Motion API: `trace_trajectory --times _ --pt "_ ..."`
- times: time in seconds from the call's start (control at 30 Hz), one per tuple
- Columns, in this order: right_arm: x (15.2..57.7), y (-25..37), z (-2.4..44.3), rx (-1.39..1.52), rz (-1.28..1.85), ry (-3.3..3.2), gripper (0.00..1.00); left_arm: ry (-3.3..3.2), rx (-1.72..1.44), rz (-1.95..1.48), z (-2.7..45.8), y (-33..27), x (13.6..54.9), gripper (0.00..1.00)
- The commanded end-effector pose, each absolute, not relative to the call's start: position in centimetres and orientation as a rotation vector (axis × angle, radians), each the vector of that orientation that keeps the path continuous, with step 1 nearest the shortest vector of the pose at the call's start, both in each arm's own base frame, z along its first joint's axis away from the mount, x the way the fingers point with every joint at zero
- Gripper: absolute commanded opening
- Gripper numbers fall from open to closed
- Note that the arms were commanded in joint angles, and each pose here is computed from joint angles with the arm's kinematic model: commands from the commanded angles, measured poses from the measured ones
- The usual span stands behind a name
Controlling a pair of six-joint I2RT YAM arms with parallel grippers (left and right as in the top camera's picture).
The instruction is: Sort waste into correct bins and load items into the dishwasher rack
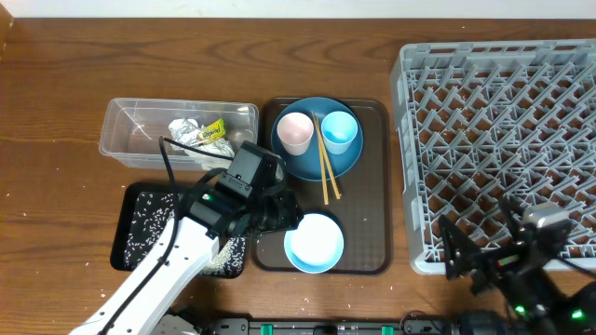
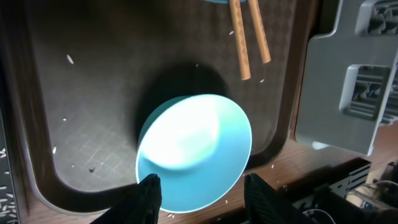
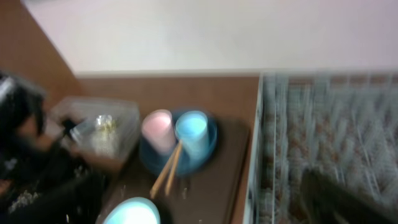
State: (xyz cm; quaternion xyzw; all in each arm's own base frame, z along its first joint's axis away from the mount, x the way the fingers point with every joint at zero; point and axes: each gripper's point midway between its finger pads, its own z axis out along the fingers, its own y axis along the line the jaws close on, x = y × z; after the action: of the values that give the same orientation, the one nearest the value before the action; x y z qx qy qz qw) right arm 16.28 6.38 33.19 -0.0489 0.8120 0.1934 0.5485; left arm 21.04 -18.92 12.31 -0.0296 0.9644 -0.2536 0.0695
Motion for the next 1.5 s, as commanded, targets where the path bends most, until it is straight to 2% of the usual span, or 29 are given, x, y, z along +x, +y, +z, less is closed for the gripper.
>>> trace_trajectory --times 0.0,0.13,0.3,0.33,0.4,0.5,0.73,1.1,1.13,1.33,1.47 --pt "16.3 6.5 34.4 -0.135 0.457 2.053 0.99 2.844 -0.121 -0.811 14.2 -19.5 21.9 0.46" --pt "16.5 7.1 34.9 -0.131 0.509 2.144 0.99 2.772 -0.104 -0.848 15.6 -20.1 23.1 0.46" --pt "16.0 8.4 33.3 -0.153 0.619 2.243 0.99 2.592 -0.209 -0.836 18.8 -18.7 27.7 0.45" --pt "16.0 8.4 33.1 -0.149 0.619 2.256 0.93 2.549 -0.261 -0.812 19.4 -17.8 28.9 0.45" --pt "16.0 8.4 32.3 -0.14 0.624 2.288 0.9 2.477 -0.343 -0.775 20.4 -16.3 30.9 0.45" --pt "15.9 8.3 31.2 -0.124 0.622 2.335 0.97 2.387 -0.411 -0.757 21.1 -14.7 33.6 0.45" --pt "16.3 7.3 28.4 -0.075 0.555 2.416 0.99 2.398 -0.464 -0.738 18.3 -14.7 36.8 0.44" --pt "16.3 6.7 26.0 -0.044 0.519 2.487 0.99 2.488 -0.501 -0.607 13.3 -14.6 38.1 0.43" --pt "16.3 6.6 25.9 -0.04 0.509 2.489 0.99 2.486 -0.494 -0.605 13.2 -14.8 38.2 0.4" --pt "16.2 6.3 25.7 -0.031 0.49 2.502 0.99 2.456 -0.431 -0.615 13.5 -16.9 38.6 0.4" --pt "15.9 6.3 25.5 -0.041 0.484 2.514 0.99 2.432 -0.446 -0.483 13.2 -16.2 38.6 0.4"
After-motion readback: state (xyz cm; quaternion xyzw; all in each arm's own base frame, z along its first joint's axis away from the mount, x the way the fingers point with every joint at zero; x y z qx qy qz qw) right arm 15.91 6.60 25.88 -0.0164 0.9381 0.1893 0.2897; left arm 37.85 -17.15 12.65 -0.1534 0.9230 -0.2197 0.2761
